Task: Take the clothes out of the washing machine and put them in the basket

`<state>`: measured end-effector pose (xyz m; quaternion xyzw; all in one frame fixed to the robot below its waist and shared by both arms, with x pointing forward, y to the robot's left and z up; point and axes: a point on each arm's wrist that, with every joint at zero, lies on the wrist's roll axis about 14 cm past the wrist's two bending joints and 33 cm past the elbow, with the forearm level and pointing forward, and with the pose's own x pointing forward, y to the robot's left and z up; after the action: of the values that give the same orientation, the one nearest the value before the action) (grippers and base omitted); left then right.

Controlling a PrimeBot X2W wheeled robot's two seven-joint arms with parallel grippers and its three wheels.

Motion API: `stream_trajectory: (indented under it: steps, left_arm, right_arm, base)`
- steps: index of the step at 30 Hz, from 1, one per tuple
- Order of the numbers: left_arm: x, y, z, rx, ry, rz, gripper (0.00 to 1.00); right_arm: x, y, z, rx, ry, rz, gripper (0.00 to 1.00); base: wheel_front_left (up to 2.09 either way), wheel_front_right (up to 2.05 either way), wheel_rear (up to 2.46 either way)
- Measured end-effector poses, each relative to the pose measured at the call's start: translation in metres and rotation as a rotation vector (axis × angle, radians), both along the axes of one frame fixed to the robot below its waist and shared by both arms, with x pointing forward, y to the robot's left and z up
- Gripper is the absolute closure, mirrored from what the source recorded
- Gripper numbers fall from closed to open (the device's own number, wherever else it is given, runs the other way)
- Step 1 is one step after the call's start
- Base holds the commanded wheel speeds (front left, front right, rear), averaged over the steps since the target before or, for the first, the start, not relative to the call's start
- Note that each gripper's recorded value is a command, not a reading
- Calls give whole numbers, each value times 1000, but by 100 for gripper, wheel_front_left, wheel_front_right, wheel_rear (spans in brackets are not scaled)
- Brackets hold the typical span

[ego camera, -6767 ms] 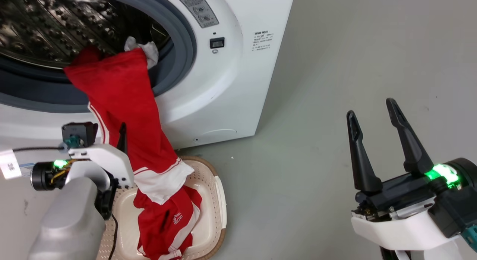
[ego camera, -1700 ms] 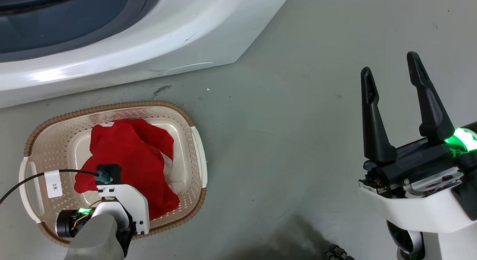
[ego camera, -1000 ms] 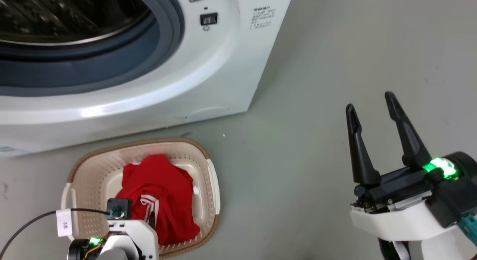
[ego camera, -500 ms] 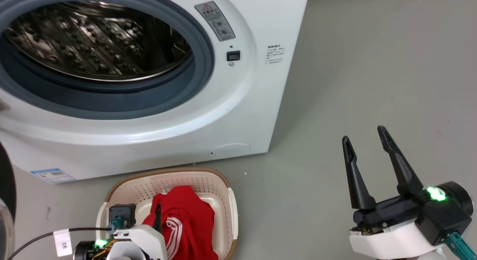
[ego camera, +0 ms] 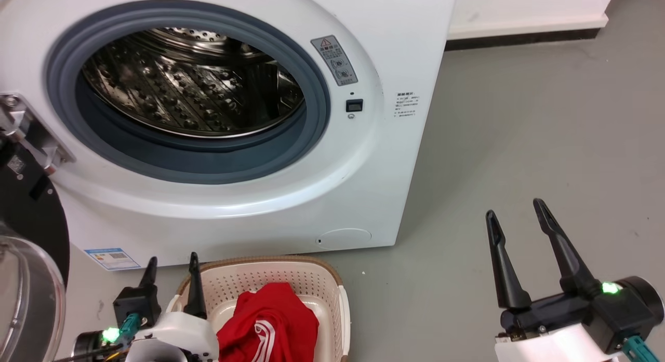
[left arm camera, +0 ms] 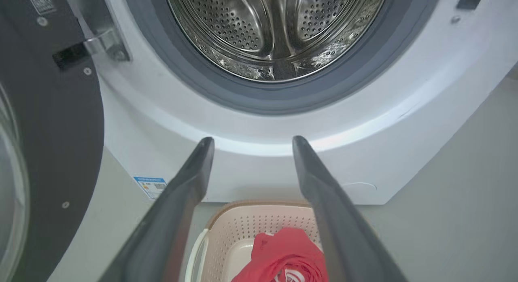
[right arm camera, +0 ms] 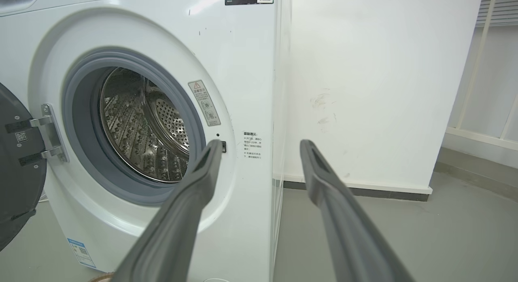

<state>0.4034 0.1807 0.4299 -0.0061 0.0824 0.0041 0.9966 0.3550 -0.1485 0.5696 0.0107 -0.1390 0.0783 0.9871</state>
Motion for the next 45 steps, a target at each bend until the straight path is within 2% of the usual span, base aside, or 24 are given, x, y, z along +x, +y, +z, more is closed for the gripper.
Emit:
stream_trajectory:
  steps: [10,18,45]
  left_arm:
    - [-25,17,69,28,-225,76,0]
    - [-41,20,103,49,-329,83,0]
    - [-58,13,96,45,-308,52,0]
  right_arm:
    - [-9,-1,1,9,-3,1,0]
    - [-12,-5,3,19,-8,-9,0]
    - [-18,-13,-4,42,12,-28,0]
  base:
    - [0,0,0]
    - [0,0,0]
    - [0,0,0]
